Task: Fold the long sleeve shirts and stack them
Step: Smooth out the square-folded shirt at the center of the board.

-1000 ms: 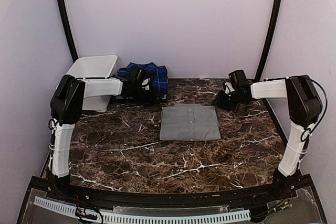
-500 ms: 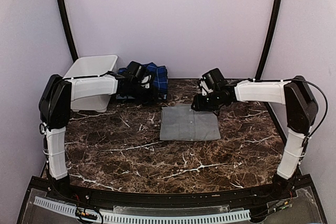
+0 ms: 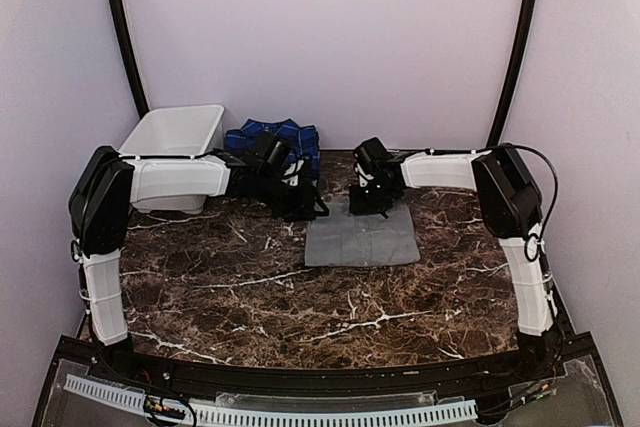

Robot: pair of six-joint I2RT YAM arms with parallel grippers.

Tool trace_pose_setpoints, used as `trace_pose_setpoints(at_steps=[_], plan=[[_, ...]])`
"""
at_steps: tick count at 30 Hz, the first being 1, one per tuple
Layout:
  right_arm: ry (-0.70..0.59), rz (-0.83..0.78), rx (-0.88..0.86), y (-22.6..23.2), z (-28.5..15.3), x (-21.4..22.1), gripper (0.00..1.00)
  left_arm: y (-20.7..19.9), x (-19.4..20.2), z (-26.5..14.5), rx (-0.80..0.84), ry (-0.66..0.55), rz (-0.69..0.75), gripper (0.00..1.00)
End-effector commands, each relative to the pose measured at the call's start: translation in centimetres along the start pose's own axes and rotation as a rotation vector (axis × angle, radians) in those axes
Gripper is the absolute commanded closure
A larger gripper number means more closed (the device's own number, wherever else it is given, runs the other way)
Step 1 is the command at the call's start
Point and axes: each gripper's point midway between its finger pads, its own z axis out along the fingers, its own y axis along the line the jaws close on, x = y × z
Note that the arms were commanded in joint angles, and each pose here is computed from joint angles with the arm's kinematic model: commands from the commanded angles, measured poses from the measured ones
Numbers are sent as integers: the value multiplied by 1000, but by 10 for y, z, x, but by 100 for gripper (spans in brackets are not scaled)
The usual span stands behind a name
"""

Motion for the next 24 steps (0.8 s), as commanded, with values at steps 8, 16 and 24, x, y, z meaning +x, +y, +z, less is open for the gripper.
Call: trace_pose_setpoints(at_steps=[8, 16, 24], plan=[[52, 18, -25, 10, 10, -2, 55, -6, 40, 39, 35, 96, 43, 61], [-4, 13, -68, 20, -28, -25, 53, 35, 86, 62, -51, 191, -2, 62], [-76, -27, -77, 32, -87, -36, 52, 24, 78, 47, -41, 168, 1, 64]])
